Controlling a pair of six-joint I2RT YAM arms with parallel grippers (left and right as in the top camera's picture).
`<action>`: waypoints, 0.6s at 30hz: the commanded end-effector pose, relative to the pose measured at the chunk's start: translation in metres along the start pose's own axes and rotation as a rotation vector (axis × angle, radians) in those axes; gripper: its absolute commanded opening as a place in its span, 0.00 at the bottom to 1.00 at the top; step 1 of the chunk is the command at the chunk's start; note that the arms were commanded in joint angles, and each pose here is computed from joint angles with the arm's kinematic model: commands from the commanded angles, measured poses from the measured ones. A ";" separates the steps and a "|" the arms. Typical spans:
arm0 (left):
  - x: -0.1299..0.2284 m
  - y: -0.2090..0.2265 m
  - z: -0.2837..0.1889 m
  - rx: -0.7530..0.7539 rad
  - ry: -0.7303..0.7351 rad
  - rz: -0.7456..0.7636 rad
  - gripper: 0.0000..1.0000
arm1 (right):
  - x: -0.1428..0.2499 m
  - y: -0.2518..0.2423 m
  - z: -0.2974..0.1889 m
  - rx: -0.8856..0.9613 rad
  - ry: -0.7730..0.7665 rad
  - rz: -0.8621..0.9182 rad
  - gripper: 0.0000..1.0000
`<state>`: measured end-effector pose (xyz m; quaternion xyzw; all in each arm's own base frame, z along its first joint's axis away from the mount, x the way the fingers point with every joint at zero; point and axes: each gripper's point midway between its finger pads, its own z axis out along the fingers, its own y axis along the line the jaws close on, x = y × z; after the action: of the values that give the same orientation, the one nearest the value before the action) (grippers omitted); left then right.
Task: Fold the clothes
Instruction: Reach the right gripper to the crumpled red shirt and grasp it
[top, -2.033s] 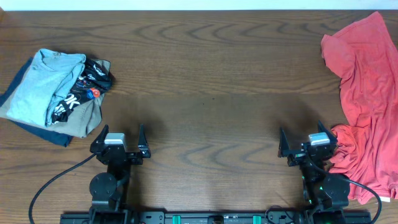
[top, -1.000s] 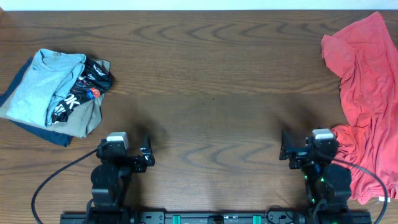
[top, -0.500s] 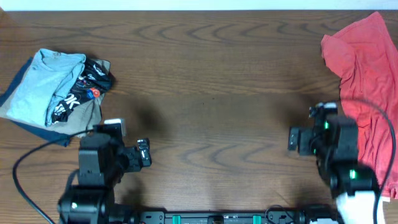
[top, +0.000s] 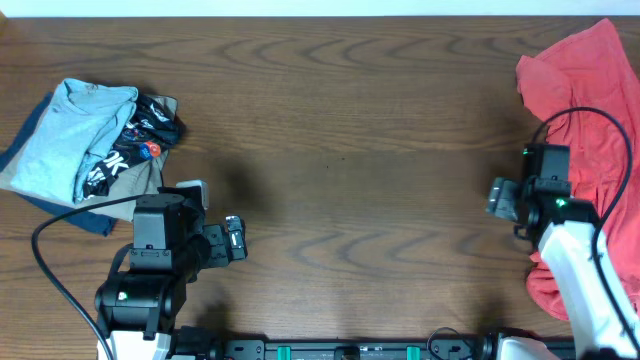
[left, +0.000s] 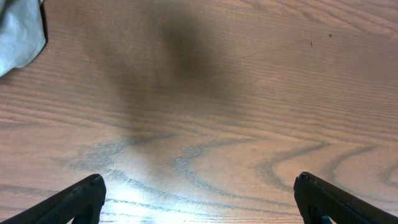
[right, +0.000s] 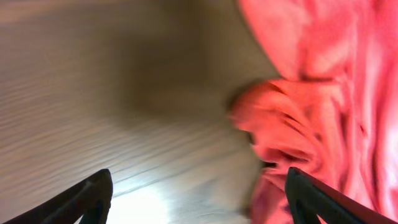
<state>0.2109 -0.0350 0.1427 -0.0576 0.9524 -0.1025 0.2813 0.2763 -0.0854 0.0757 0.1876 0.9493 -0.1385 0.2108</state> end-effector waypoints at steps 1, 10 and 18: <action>-0.005 -0.003 -0.004 0.013 -0.012 -0.004 0.98 | -0.003 -0.032 0.017 0.129 0.026 0.148 0.83; -0.005 -0.003 -0.003 0.013 -0.009 -0.005 0.98 | 0.020 -0.050 0.064 0.185 0.161 0.193 0.62; -0.005 -0.003 -0.003 0.013 -0.009 -0.005 0.98 | 0.023 -0.036 0.076 0.101 0.188 0.264 0.01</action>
<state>0.2110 -0.0350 0.1416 -0.0580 0.9532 -0.1022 0.2787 0.2555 -0.1415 0.0030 0.3164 0.9264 -0.1730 0.1081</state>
